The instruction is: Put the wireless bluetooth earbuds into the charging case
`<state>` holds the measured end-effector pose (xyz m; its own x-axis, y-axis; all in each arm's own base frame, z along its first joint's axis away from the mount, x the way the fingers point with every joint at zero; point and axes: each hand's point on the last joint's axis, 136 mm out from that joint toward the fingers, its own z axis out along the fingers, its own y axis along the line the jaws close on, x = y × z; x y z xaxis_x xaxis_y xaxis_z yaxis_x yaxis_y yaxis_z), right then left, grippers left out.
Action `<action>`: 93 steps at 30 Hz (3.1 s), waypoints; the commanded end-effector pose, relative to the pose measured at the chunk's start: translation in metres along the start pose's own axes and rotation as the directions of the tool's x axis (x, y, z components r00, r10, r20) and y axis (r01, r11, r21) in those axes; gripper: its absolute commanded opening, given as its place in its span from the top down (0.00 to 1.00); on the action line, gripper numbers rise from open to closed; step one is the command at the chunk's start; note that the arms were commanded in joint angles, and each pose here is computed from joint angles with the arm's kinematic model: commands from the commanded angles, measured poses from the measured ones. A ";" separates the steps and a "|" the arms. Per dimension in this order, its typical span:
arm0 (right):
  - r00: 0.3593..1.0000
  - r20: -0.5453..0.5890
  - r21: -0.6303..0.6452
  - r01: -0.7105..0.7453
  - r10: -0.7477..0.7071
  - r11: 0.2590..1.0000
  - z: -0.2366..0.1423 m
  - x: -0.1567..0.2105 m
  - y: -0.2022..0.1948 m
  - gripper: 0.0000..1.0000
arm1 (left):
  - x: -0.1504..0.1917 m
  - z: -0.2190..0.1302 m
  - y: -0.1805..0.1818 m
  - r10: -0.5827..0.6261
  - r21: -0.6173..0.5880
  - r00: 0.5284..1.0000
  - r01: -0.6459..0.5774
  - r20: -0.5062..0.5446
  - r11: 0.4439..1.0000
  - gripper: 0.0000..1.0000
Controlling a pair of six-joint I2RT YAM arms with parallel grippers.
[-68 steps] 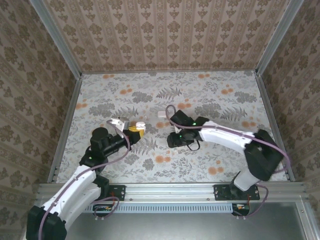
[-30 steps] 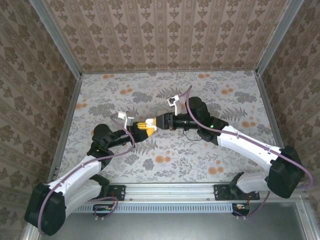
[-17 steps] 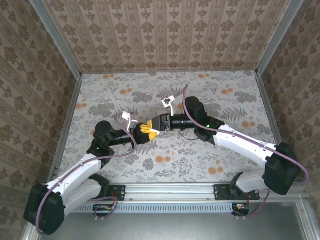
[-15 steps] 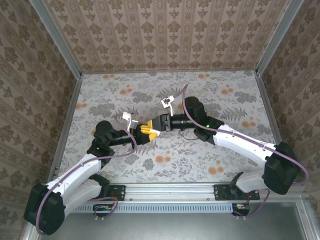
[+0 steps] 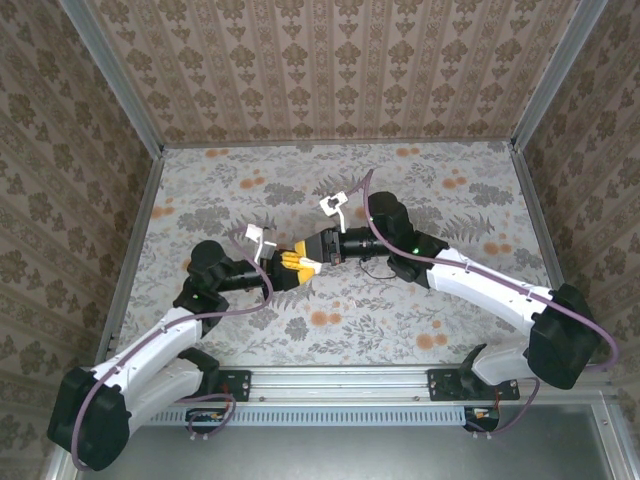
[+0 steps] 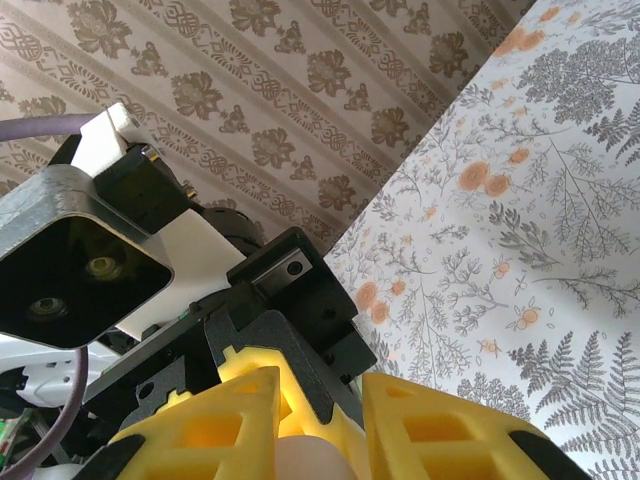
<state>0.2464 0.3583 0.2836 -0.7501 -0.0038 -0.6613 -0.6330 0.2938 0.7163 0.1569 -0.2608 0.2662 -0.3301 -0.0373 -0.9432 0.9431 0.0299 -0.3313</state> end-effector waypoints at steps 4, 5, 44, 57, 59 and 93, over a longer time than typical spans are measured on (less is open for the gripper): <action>0.999 0.046 0.040 0.025 -0.027 0.999 -0.014 -0.020 0.008 0.87 | -0.009 -0.005 0.005 0.064 -0.041 0.998 -0.063 0.017 0.997 1.00; 0.999 0.043 0.042 0.027 -0.029 0.999 -0.014 -0.020 0.008 0.81 | -0.009 -0.005 0.006 0.063 -0.044 0.998 -0.062 0.018 0.997 1.00; 0.757 -0.453 0.847 0.202 0.470 0.492 -0.043 0.155 -0.185 0.57 | 0.018 -0.049 0.050 0.021 -0.369 1.000 -0.014 0.015 0.929 1.00; 0.712 -0.463 0.871 0.255 0.528 0.419 -0.043 0.172 -0.203 0.64 | 0.020 -0.054 0.050 0.022 -0.387 1.000 -0.014 0.018 0.922 1.00; 0.704 -0.466 0.872 0.261 0.537 0.414 -0.044 0.176 -0.206 0.64 | 0.019 -0.054 0.050 0.024 -0.388 1.000 -0.015 0.019 0.922 1.00; 0.876 -0.353 0.856 0.161 0.328 0.492 -0.052 0.116 -0.167 0.93 | 0.002 -0.051 0.044 0.055 -0.362 0.996 -0.027 0.069 0.932 1.00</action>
<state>0.2400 0.2563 0.0607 -0.9530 -0.2825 -0.1095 -0.2848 0.9586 0.0049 0.1957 -0.2085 0.2337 -0.3188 -0.0661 -0.9455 0.8567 0.4068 -0.3172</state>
